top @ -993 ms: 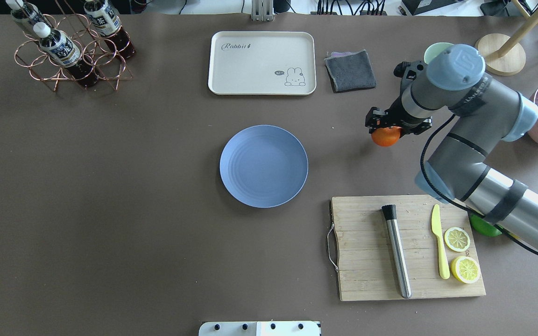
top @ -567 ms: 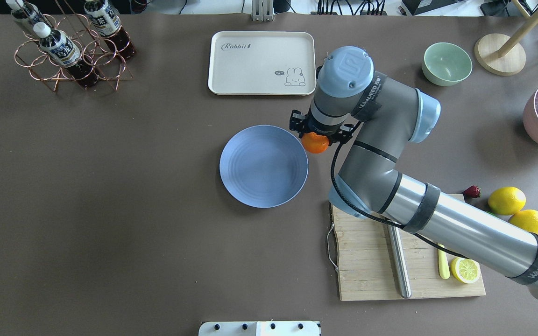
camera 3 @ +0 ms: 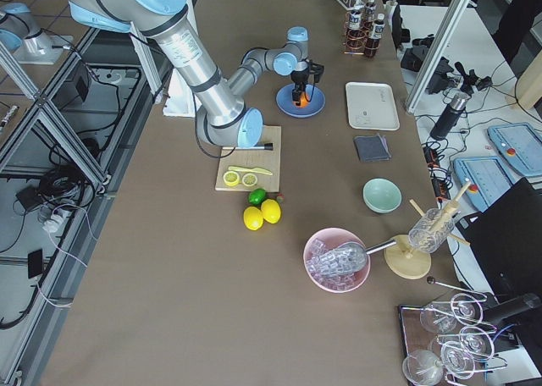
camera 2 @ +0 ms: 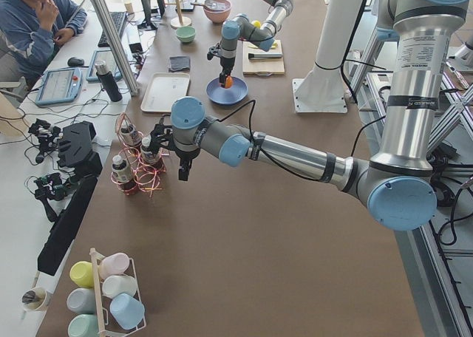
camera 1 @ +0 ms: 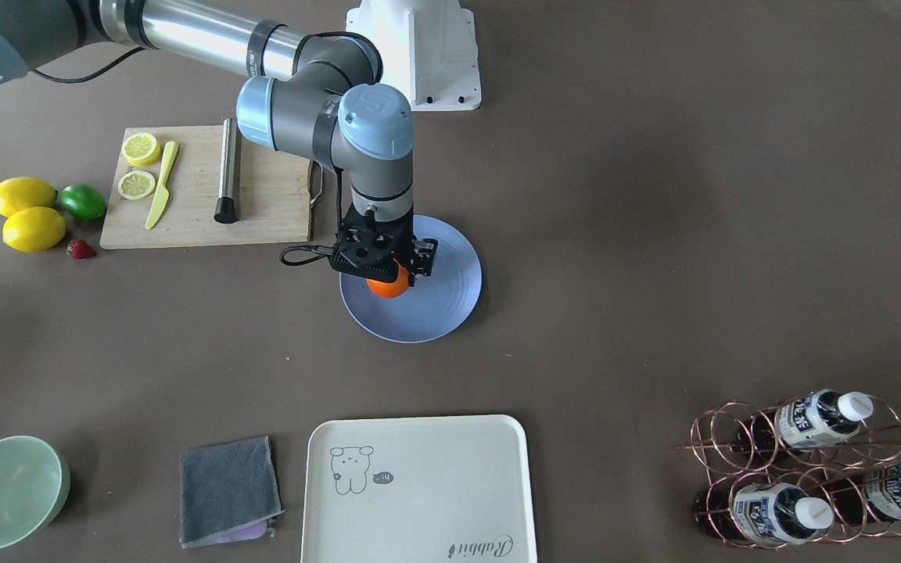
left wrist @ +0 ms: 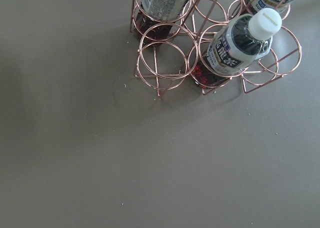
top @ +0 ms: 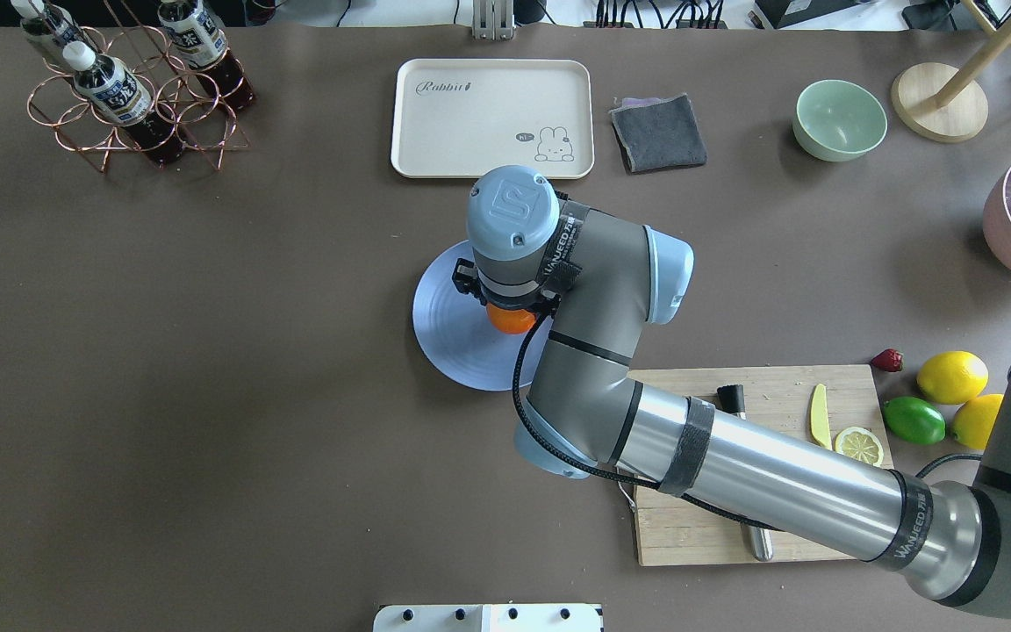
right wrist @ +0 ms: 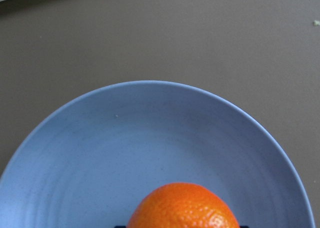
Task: Pick orange to plate
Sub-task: 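Carry the orange with the right gripper over the blue plate, then lower the orange onto the plate and open the right gripper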
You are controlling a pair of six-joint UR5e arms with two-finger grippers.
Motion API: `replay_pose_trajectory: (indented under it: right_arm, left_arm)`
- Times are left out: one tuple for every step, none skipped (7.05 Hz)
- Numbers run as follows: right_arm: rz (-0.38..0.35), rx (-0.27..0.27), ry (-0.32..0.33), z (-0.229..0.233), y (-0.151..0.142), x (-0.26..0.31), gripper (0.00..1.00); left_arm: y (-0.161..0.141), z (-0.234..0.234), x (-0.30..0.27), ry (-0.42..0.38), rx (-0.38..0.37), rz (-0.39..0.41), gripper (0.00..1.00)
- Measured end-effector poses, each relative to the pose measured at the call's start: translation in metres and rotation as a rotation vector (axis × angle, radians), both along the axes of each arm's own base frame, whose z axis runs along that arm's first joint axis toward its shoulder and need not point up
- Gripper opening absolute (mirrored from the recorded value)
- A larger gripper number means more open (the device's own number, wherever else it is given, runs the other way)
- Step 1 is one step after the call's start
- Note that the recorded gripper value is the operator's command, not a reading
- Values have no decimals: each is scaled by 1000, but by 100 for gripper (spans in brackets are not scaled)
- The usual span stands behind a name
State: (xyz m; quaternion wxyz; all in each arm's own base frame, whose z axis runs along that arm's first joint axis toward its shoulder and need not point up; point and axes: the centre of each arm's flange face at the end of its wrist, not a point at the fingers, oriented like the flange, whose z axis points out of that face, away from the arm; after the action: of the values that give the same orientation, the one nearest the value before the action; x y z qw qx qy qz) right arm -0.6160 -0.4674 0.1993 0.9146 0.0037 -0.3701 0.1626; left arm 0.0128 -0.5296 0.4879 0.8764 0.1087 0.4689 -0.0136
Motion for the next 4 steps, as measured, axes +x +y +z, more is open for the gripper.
replay_pose_trajectory:
  right_arm:
    - [-7, 0, 2, 0, 6, -6, 100]
    - [-10, 4, -1, -2, 8, -9, 100]
    - [-11, 14, -12, -12, 9, -10, 100]
    - [-10, 23, -26, -24, 7, -8, 100]
  left_arm:
    - [3, 1, 0, 0, -1, 0, 98]
    - [5, 2, -1, -2, -4, -1, 98]
    - [6, 4, -1, -5, -7, -2, 98]
    - [12, 11, -3, -7, -18, -4, 98]
